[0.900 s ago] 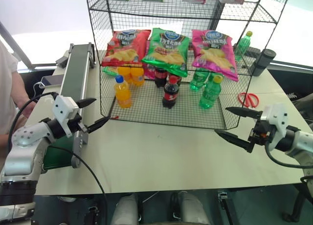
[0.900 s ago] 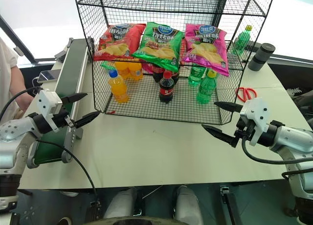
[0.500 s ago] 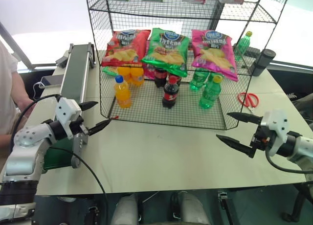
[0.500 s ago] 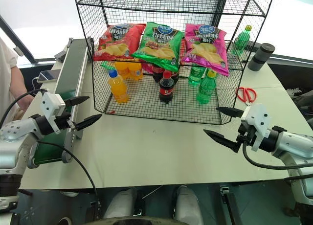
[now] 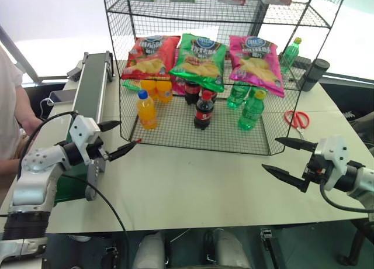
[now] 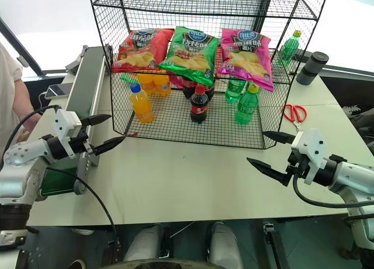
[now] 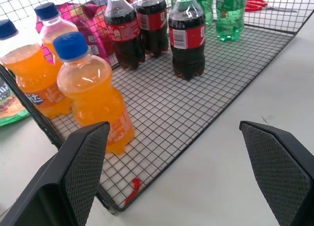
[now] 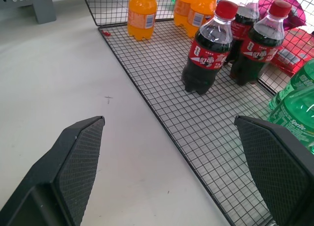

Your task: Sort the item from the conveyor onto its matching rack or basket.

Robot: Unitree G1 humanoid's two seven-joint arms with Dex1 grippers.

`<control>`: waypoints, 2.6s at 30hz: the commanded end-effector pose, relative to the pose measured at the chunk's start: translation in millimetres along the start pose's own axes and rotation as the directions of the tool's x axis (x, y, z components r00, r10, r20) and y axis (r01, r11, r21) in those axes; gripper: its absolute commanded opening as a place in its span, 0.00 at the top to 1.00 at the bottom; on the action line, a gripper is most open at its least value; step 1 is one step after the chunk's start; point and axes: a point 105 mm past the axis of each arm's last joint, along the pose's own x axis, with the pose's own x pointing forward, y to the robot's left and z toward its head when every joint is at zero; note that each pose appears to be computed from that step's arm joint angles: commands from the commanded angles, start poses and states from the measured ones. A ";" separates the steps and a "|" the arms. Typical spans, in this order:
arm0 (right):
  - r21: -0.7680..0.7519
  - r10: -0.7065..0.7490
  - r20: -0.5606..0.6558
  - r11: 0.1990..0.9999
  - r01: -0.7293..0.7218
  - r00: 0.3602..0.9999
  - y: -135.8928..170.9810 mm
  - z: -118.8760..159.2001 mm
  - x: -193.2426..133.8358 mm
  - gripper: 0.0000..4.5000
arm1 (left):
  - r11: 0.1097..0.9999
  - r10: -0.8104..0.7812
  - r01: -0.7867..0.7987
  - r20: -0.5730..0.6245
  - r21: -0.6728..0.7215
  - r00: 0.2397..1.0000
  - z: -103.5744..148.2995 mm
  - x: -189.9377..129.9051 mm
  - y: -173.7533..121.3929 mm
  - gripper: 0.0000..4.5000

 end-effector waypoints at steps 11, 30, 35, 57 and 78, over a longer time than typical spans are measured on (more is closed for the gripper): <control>-0.060 -0.038 0.010 0.997 0.039 0.999 -6.8 4.3 -7.9 0.02 | 0.999 -0.015 0.013 0.052 0.035 0.999 10.0 10.2 3.7 0.00; -0.085 -0.025 0.026 0.996 0.027 0.999 -12.5 8.8 8.9 0.02 | 0.999 -0.013 0.010 0.081 0.044 0.997 9.6 19.0 0.1 0.00; -0.083 -0.028 0.041 0.996 0.031 0.999 -22.5 18.2 13.2 0.02 | 1.000 0.002 -0.005 0.104 0.030 0.995 5.5 23.4 -12.8 0.00; -0.130 0.020 0.013 0.991 -0.018 1.000 -29.4 14.1 22.9 0.02 | 0.999 0.040 -0.043 0.090 0.034 0.995 1.0 16.8 -16.2 0.00; -0.157 0.067 -0.006 0.985 -0.067 0.998 -27.7 12.7 31.8 0.02 | 0.992 0.123 -0.127 0.107 0.029 0.987 7.6 11.6 -8.1 0.00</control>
